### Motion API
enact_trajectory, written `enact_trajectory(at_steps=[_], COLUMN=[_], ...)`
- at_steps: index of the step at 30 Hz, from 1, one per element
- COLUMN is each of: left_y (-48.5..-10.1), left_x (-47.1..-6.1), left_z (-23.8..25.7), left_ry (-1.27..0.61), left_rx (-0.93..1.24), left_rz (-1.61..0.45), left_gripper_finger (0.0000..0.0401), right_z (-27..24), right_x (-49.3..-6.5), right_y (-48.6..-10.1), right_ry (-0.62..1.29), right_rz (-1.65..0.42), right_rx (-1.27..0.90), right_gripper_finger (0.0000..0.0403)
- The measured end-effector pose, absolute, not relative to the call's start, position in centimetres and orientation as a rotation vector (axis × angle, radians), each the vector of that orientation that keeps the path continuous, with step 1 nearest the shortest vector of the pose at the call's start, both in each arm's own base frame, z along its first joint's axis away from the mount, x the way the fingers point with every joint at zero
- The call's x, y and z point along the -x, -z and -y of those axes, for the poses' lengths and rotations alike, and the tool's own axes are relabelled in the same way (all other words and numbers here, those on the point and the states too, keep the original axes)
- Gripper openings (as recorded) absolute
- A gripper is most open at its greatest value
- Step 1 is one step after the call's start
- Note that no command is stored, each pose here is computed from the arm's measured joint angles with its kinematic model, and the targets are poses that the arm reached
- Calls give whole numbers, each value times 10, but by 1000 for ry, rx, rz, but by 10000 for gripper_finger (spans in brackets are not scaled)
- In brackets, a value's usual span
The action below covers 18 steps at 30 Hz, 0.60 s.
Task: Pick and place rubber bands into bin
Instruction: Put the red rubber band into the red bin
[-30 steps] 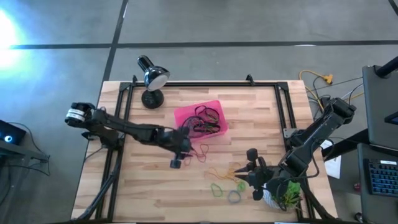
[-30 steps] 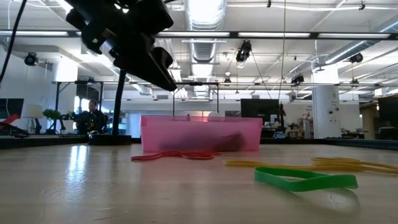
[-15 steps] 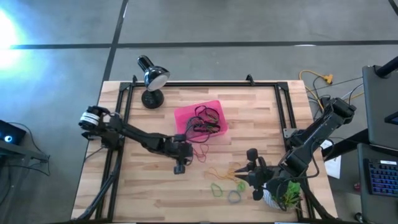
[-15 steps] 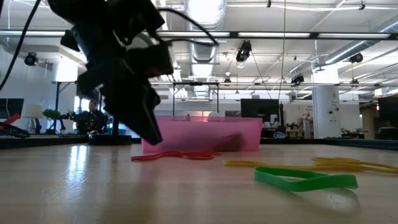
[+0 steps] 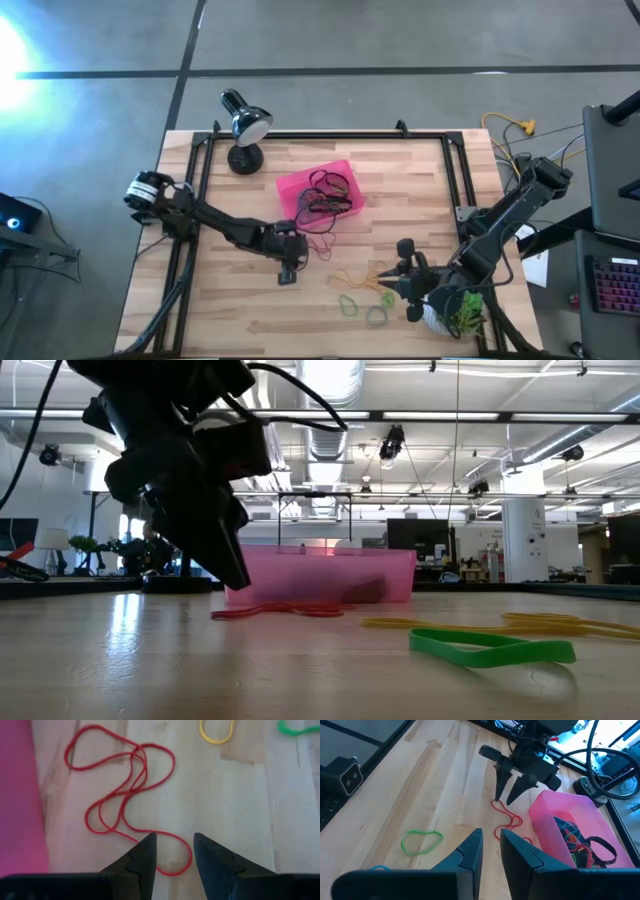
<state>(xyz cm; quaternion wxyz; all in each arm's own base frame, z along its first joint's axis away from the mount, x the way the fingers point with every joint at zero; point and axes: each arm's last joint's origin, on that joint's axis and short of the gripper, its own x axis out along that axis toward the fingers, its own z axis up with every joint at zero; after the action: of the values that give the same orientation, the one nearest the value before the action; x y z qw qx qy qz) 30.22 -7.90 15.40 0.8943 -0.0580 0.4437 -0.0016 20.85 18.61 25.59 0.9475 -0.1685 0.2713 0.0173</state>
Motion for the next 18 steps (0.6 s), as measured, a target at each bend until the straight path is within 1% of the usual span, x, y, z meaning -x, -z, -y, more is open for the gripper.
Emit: enact_trajectory(at_steps=[7, 12, 18], left_y=[-153, -152, -154], left_x=[-301, -297, -292], left_z=[80, 91, 107], left_ry=[-6, 19, 61], left_rx=[133, 107, 9], left_rz=[-929, -960, -949], left_gripper_finger=[114, 114, 114], right_z=[-186, -186, -186], right_x=[-208, -208, -208], right_y=[-256, -256, -256], right_ry=[-35, -35, -35], right_rz=[-553, -553, -555], right_rx=[343, 344, 345], right_gripper_finger=[56, 56, 56])
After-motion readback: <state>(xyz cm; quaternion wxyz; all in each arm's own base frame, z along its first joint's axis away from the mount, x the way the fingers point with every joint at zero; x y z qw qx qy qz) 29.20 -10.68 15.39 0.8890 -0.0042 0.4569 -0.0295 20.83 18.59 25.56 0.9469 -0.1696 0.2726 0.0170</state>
